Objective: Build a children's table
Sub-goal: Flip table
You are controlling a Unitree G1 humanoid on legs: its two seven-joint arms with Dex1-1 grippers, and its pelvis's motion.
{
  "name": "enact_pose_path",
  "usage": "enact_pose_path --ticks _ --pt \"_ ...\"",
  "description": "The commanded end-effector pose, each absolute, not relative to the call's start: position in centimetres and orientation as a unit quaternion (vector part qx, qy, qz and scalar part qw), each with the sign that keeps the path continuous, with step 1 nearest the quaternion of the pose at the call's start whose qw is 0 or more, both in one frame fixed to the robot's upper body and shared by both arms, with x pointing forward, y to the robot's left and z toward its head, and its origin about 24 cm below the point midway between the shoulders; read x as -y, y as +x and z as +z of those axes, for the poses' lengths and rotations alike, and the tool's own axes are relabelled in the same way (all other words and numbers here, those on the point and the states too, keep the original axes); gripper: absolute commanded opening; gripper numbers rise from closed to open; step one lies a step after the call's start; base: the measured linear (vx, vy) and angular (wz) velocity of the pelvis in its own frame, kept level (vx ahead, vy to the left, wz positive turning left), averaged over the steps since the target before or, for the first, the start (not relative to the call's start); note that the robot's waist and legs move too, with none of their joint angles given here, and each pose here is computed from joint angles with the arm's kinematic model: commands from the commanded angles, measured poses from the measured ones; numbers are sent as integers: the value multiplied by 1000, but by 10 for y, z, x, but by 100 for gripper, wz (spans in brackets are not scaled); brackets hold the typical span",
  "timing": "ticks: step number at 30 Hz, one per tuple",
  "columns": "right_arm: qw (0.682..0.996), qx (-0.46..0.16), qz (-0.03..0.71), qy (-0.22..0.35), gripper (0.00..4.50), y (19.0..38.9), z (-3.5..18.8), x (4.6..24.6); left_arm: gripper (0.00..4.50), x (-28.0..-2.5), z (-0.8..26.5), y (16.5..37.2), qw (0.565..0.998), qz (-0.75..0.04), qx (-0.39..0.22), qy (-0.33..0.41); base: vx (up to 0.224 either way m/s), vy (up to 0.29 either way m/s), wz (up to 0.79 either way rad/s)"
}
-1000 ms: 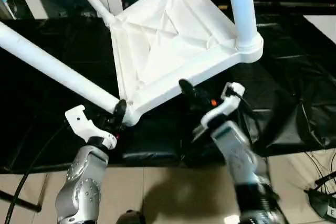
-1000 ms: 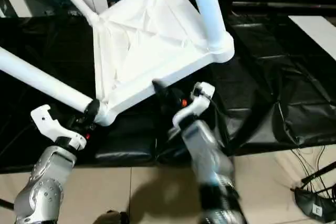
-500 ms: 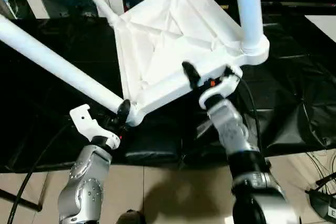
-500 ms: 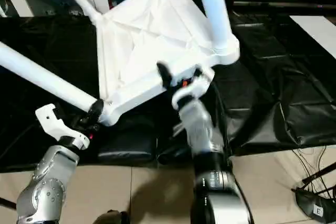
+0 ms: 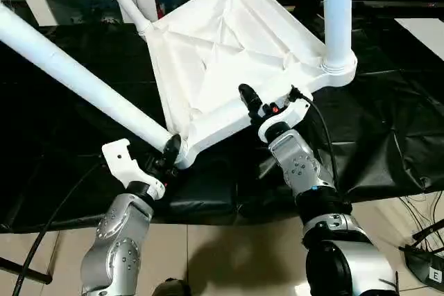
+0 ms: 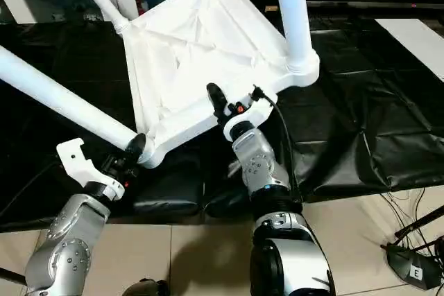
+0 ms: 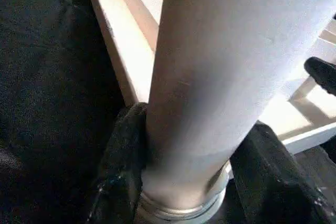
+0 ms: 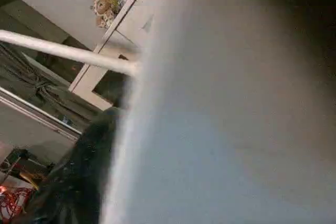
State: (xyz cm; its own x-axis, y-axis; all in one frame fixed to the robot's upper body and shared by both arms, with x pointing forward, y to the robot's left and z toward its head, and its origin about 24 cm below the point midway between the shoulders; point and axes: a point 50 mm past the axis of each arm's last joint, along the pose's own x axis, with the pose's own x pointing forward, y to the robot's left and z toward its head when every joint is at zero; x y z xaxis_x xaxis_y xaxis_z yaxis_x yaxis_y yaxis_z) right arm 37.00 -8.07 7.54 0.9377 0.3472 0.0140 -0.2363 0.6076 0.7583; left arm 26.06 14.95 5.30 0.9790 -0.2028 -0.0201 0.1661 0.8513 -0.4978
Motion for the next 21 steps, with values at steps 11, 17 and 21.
enact_pose_path --ticks 11,17,21 --pt "905 -54 145 396 233 377 82 89 284 -134 56 262 946 -135 -32 -293 0 0 0" --pt "910 -43 140 387 226 379 86 92 329 -136 58 261 944 -134 -28 -299 0 0 0" --pt "915 -29 127 382 226 381 90 98 354 -141 58 262 947 -120 -23 -297 0 0 0"
